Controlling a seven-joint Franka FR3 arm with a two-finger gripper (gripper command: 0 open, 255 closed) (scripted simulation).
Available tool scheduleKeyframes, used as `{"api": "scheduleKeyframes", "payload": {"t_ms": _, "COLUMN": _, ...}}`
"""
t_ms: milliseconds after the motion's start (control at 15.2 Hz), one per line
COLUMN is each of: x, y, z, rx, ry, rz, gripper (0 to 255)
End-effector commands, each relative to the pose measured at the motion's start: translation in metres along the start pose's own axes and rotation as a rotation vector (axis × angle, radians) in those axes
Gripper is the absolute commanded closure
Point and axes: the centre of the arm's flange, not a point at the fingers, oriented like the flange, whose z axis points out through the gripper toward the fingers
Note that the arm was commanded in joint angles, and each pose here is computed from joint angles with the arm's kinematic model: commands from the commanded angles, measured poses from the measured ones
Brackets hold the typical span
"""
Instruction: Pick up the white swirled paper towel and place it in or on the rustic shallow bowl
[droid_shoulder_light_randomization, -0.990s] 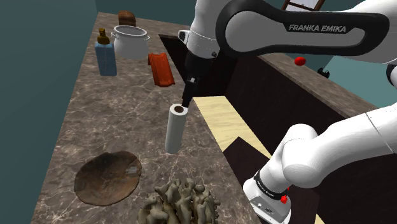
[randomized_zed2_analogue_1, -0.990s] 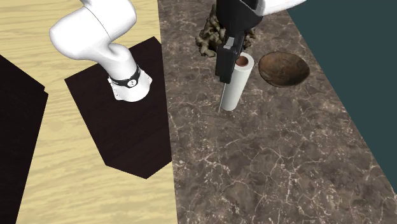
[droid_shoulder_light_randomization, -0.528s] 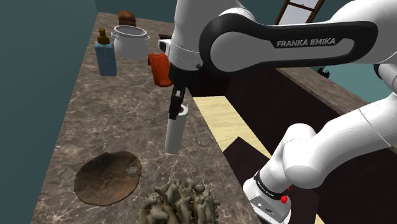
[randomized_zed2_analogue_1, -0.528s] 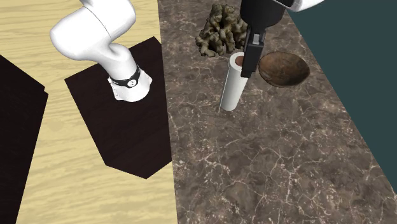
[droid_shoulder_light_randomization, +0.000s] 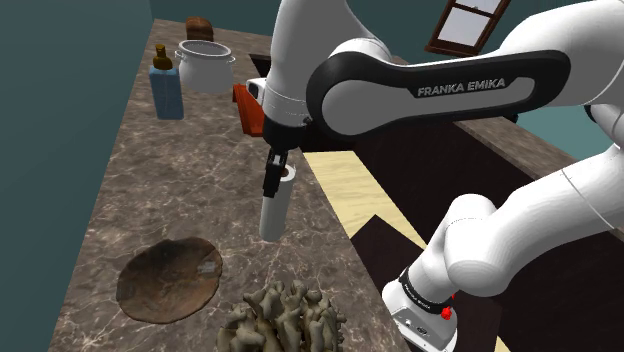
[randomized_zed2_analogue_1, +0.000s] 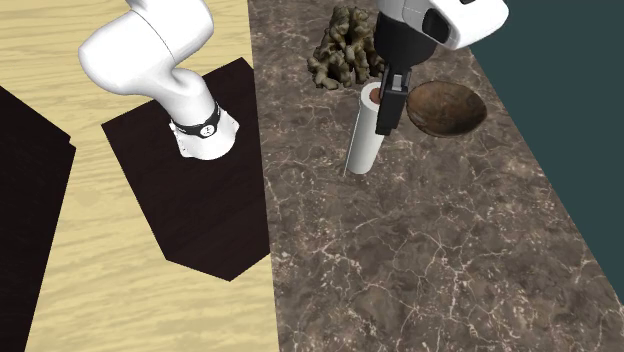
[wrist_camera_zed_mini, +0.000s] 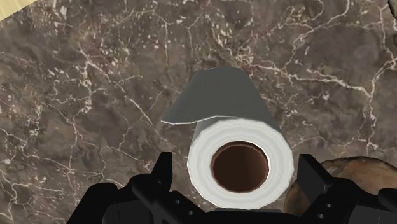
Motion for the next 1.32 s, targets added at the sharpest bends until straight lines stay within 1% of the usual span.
{"api": "scheduleKeyframes", "payload": {"t_ms": 0, "x": 0.000, "y": 0.000, "z": 0.000, "rx": 0.000, "ry": 0.000, "rz": 0.000, "gripper": 0}}
{"api": "scheduleKeyframes", "payload": {"t_ms": 198, "x": 0.000, "y": 0.000, "z": 0.000, "rx": 0.000, "ry": 0.000, "rz": 0.000, "gripper": 0}}
{"api": "scheduleKeyframes", "payload": {"t_ms": 264, "x": 0.000, "y": 0.000, "z": 0.000, "rx": 0.000, "ry": 0.000, "rz": 0.000, "gripper": 255}}
{"api": "scheduleKeyframes", "payload": {"t_ms": 858, "x": 0.000, "y": 0.000, "z": 0.000, "rx": 0.000, "ry": 0.000, "rz": 0.000, "gripper": 255}}
{"api": "scheduleKeyframes", "payload": {"t_ms": 1254, "x": 0.002, "y": 0.002, "z": -0.031, "rx": 0.000, "ry": 0.000, "rz": 0.000, "gripper": 255}}
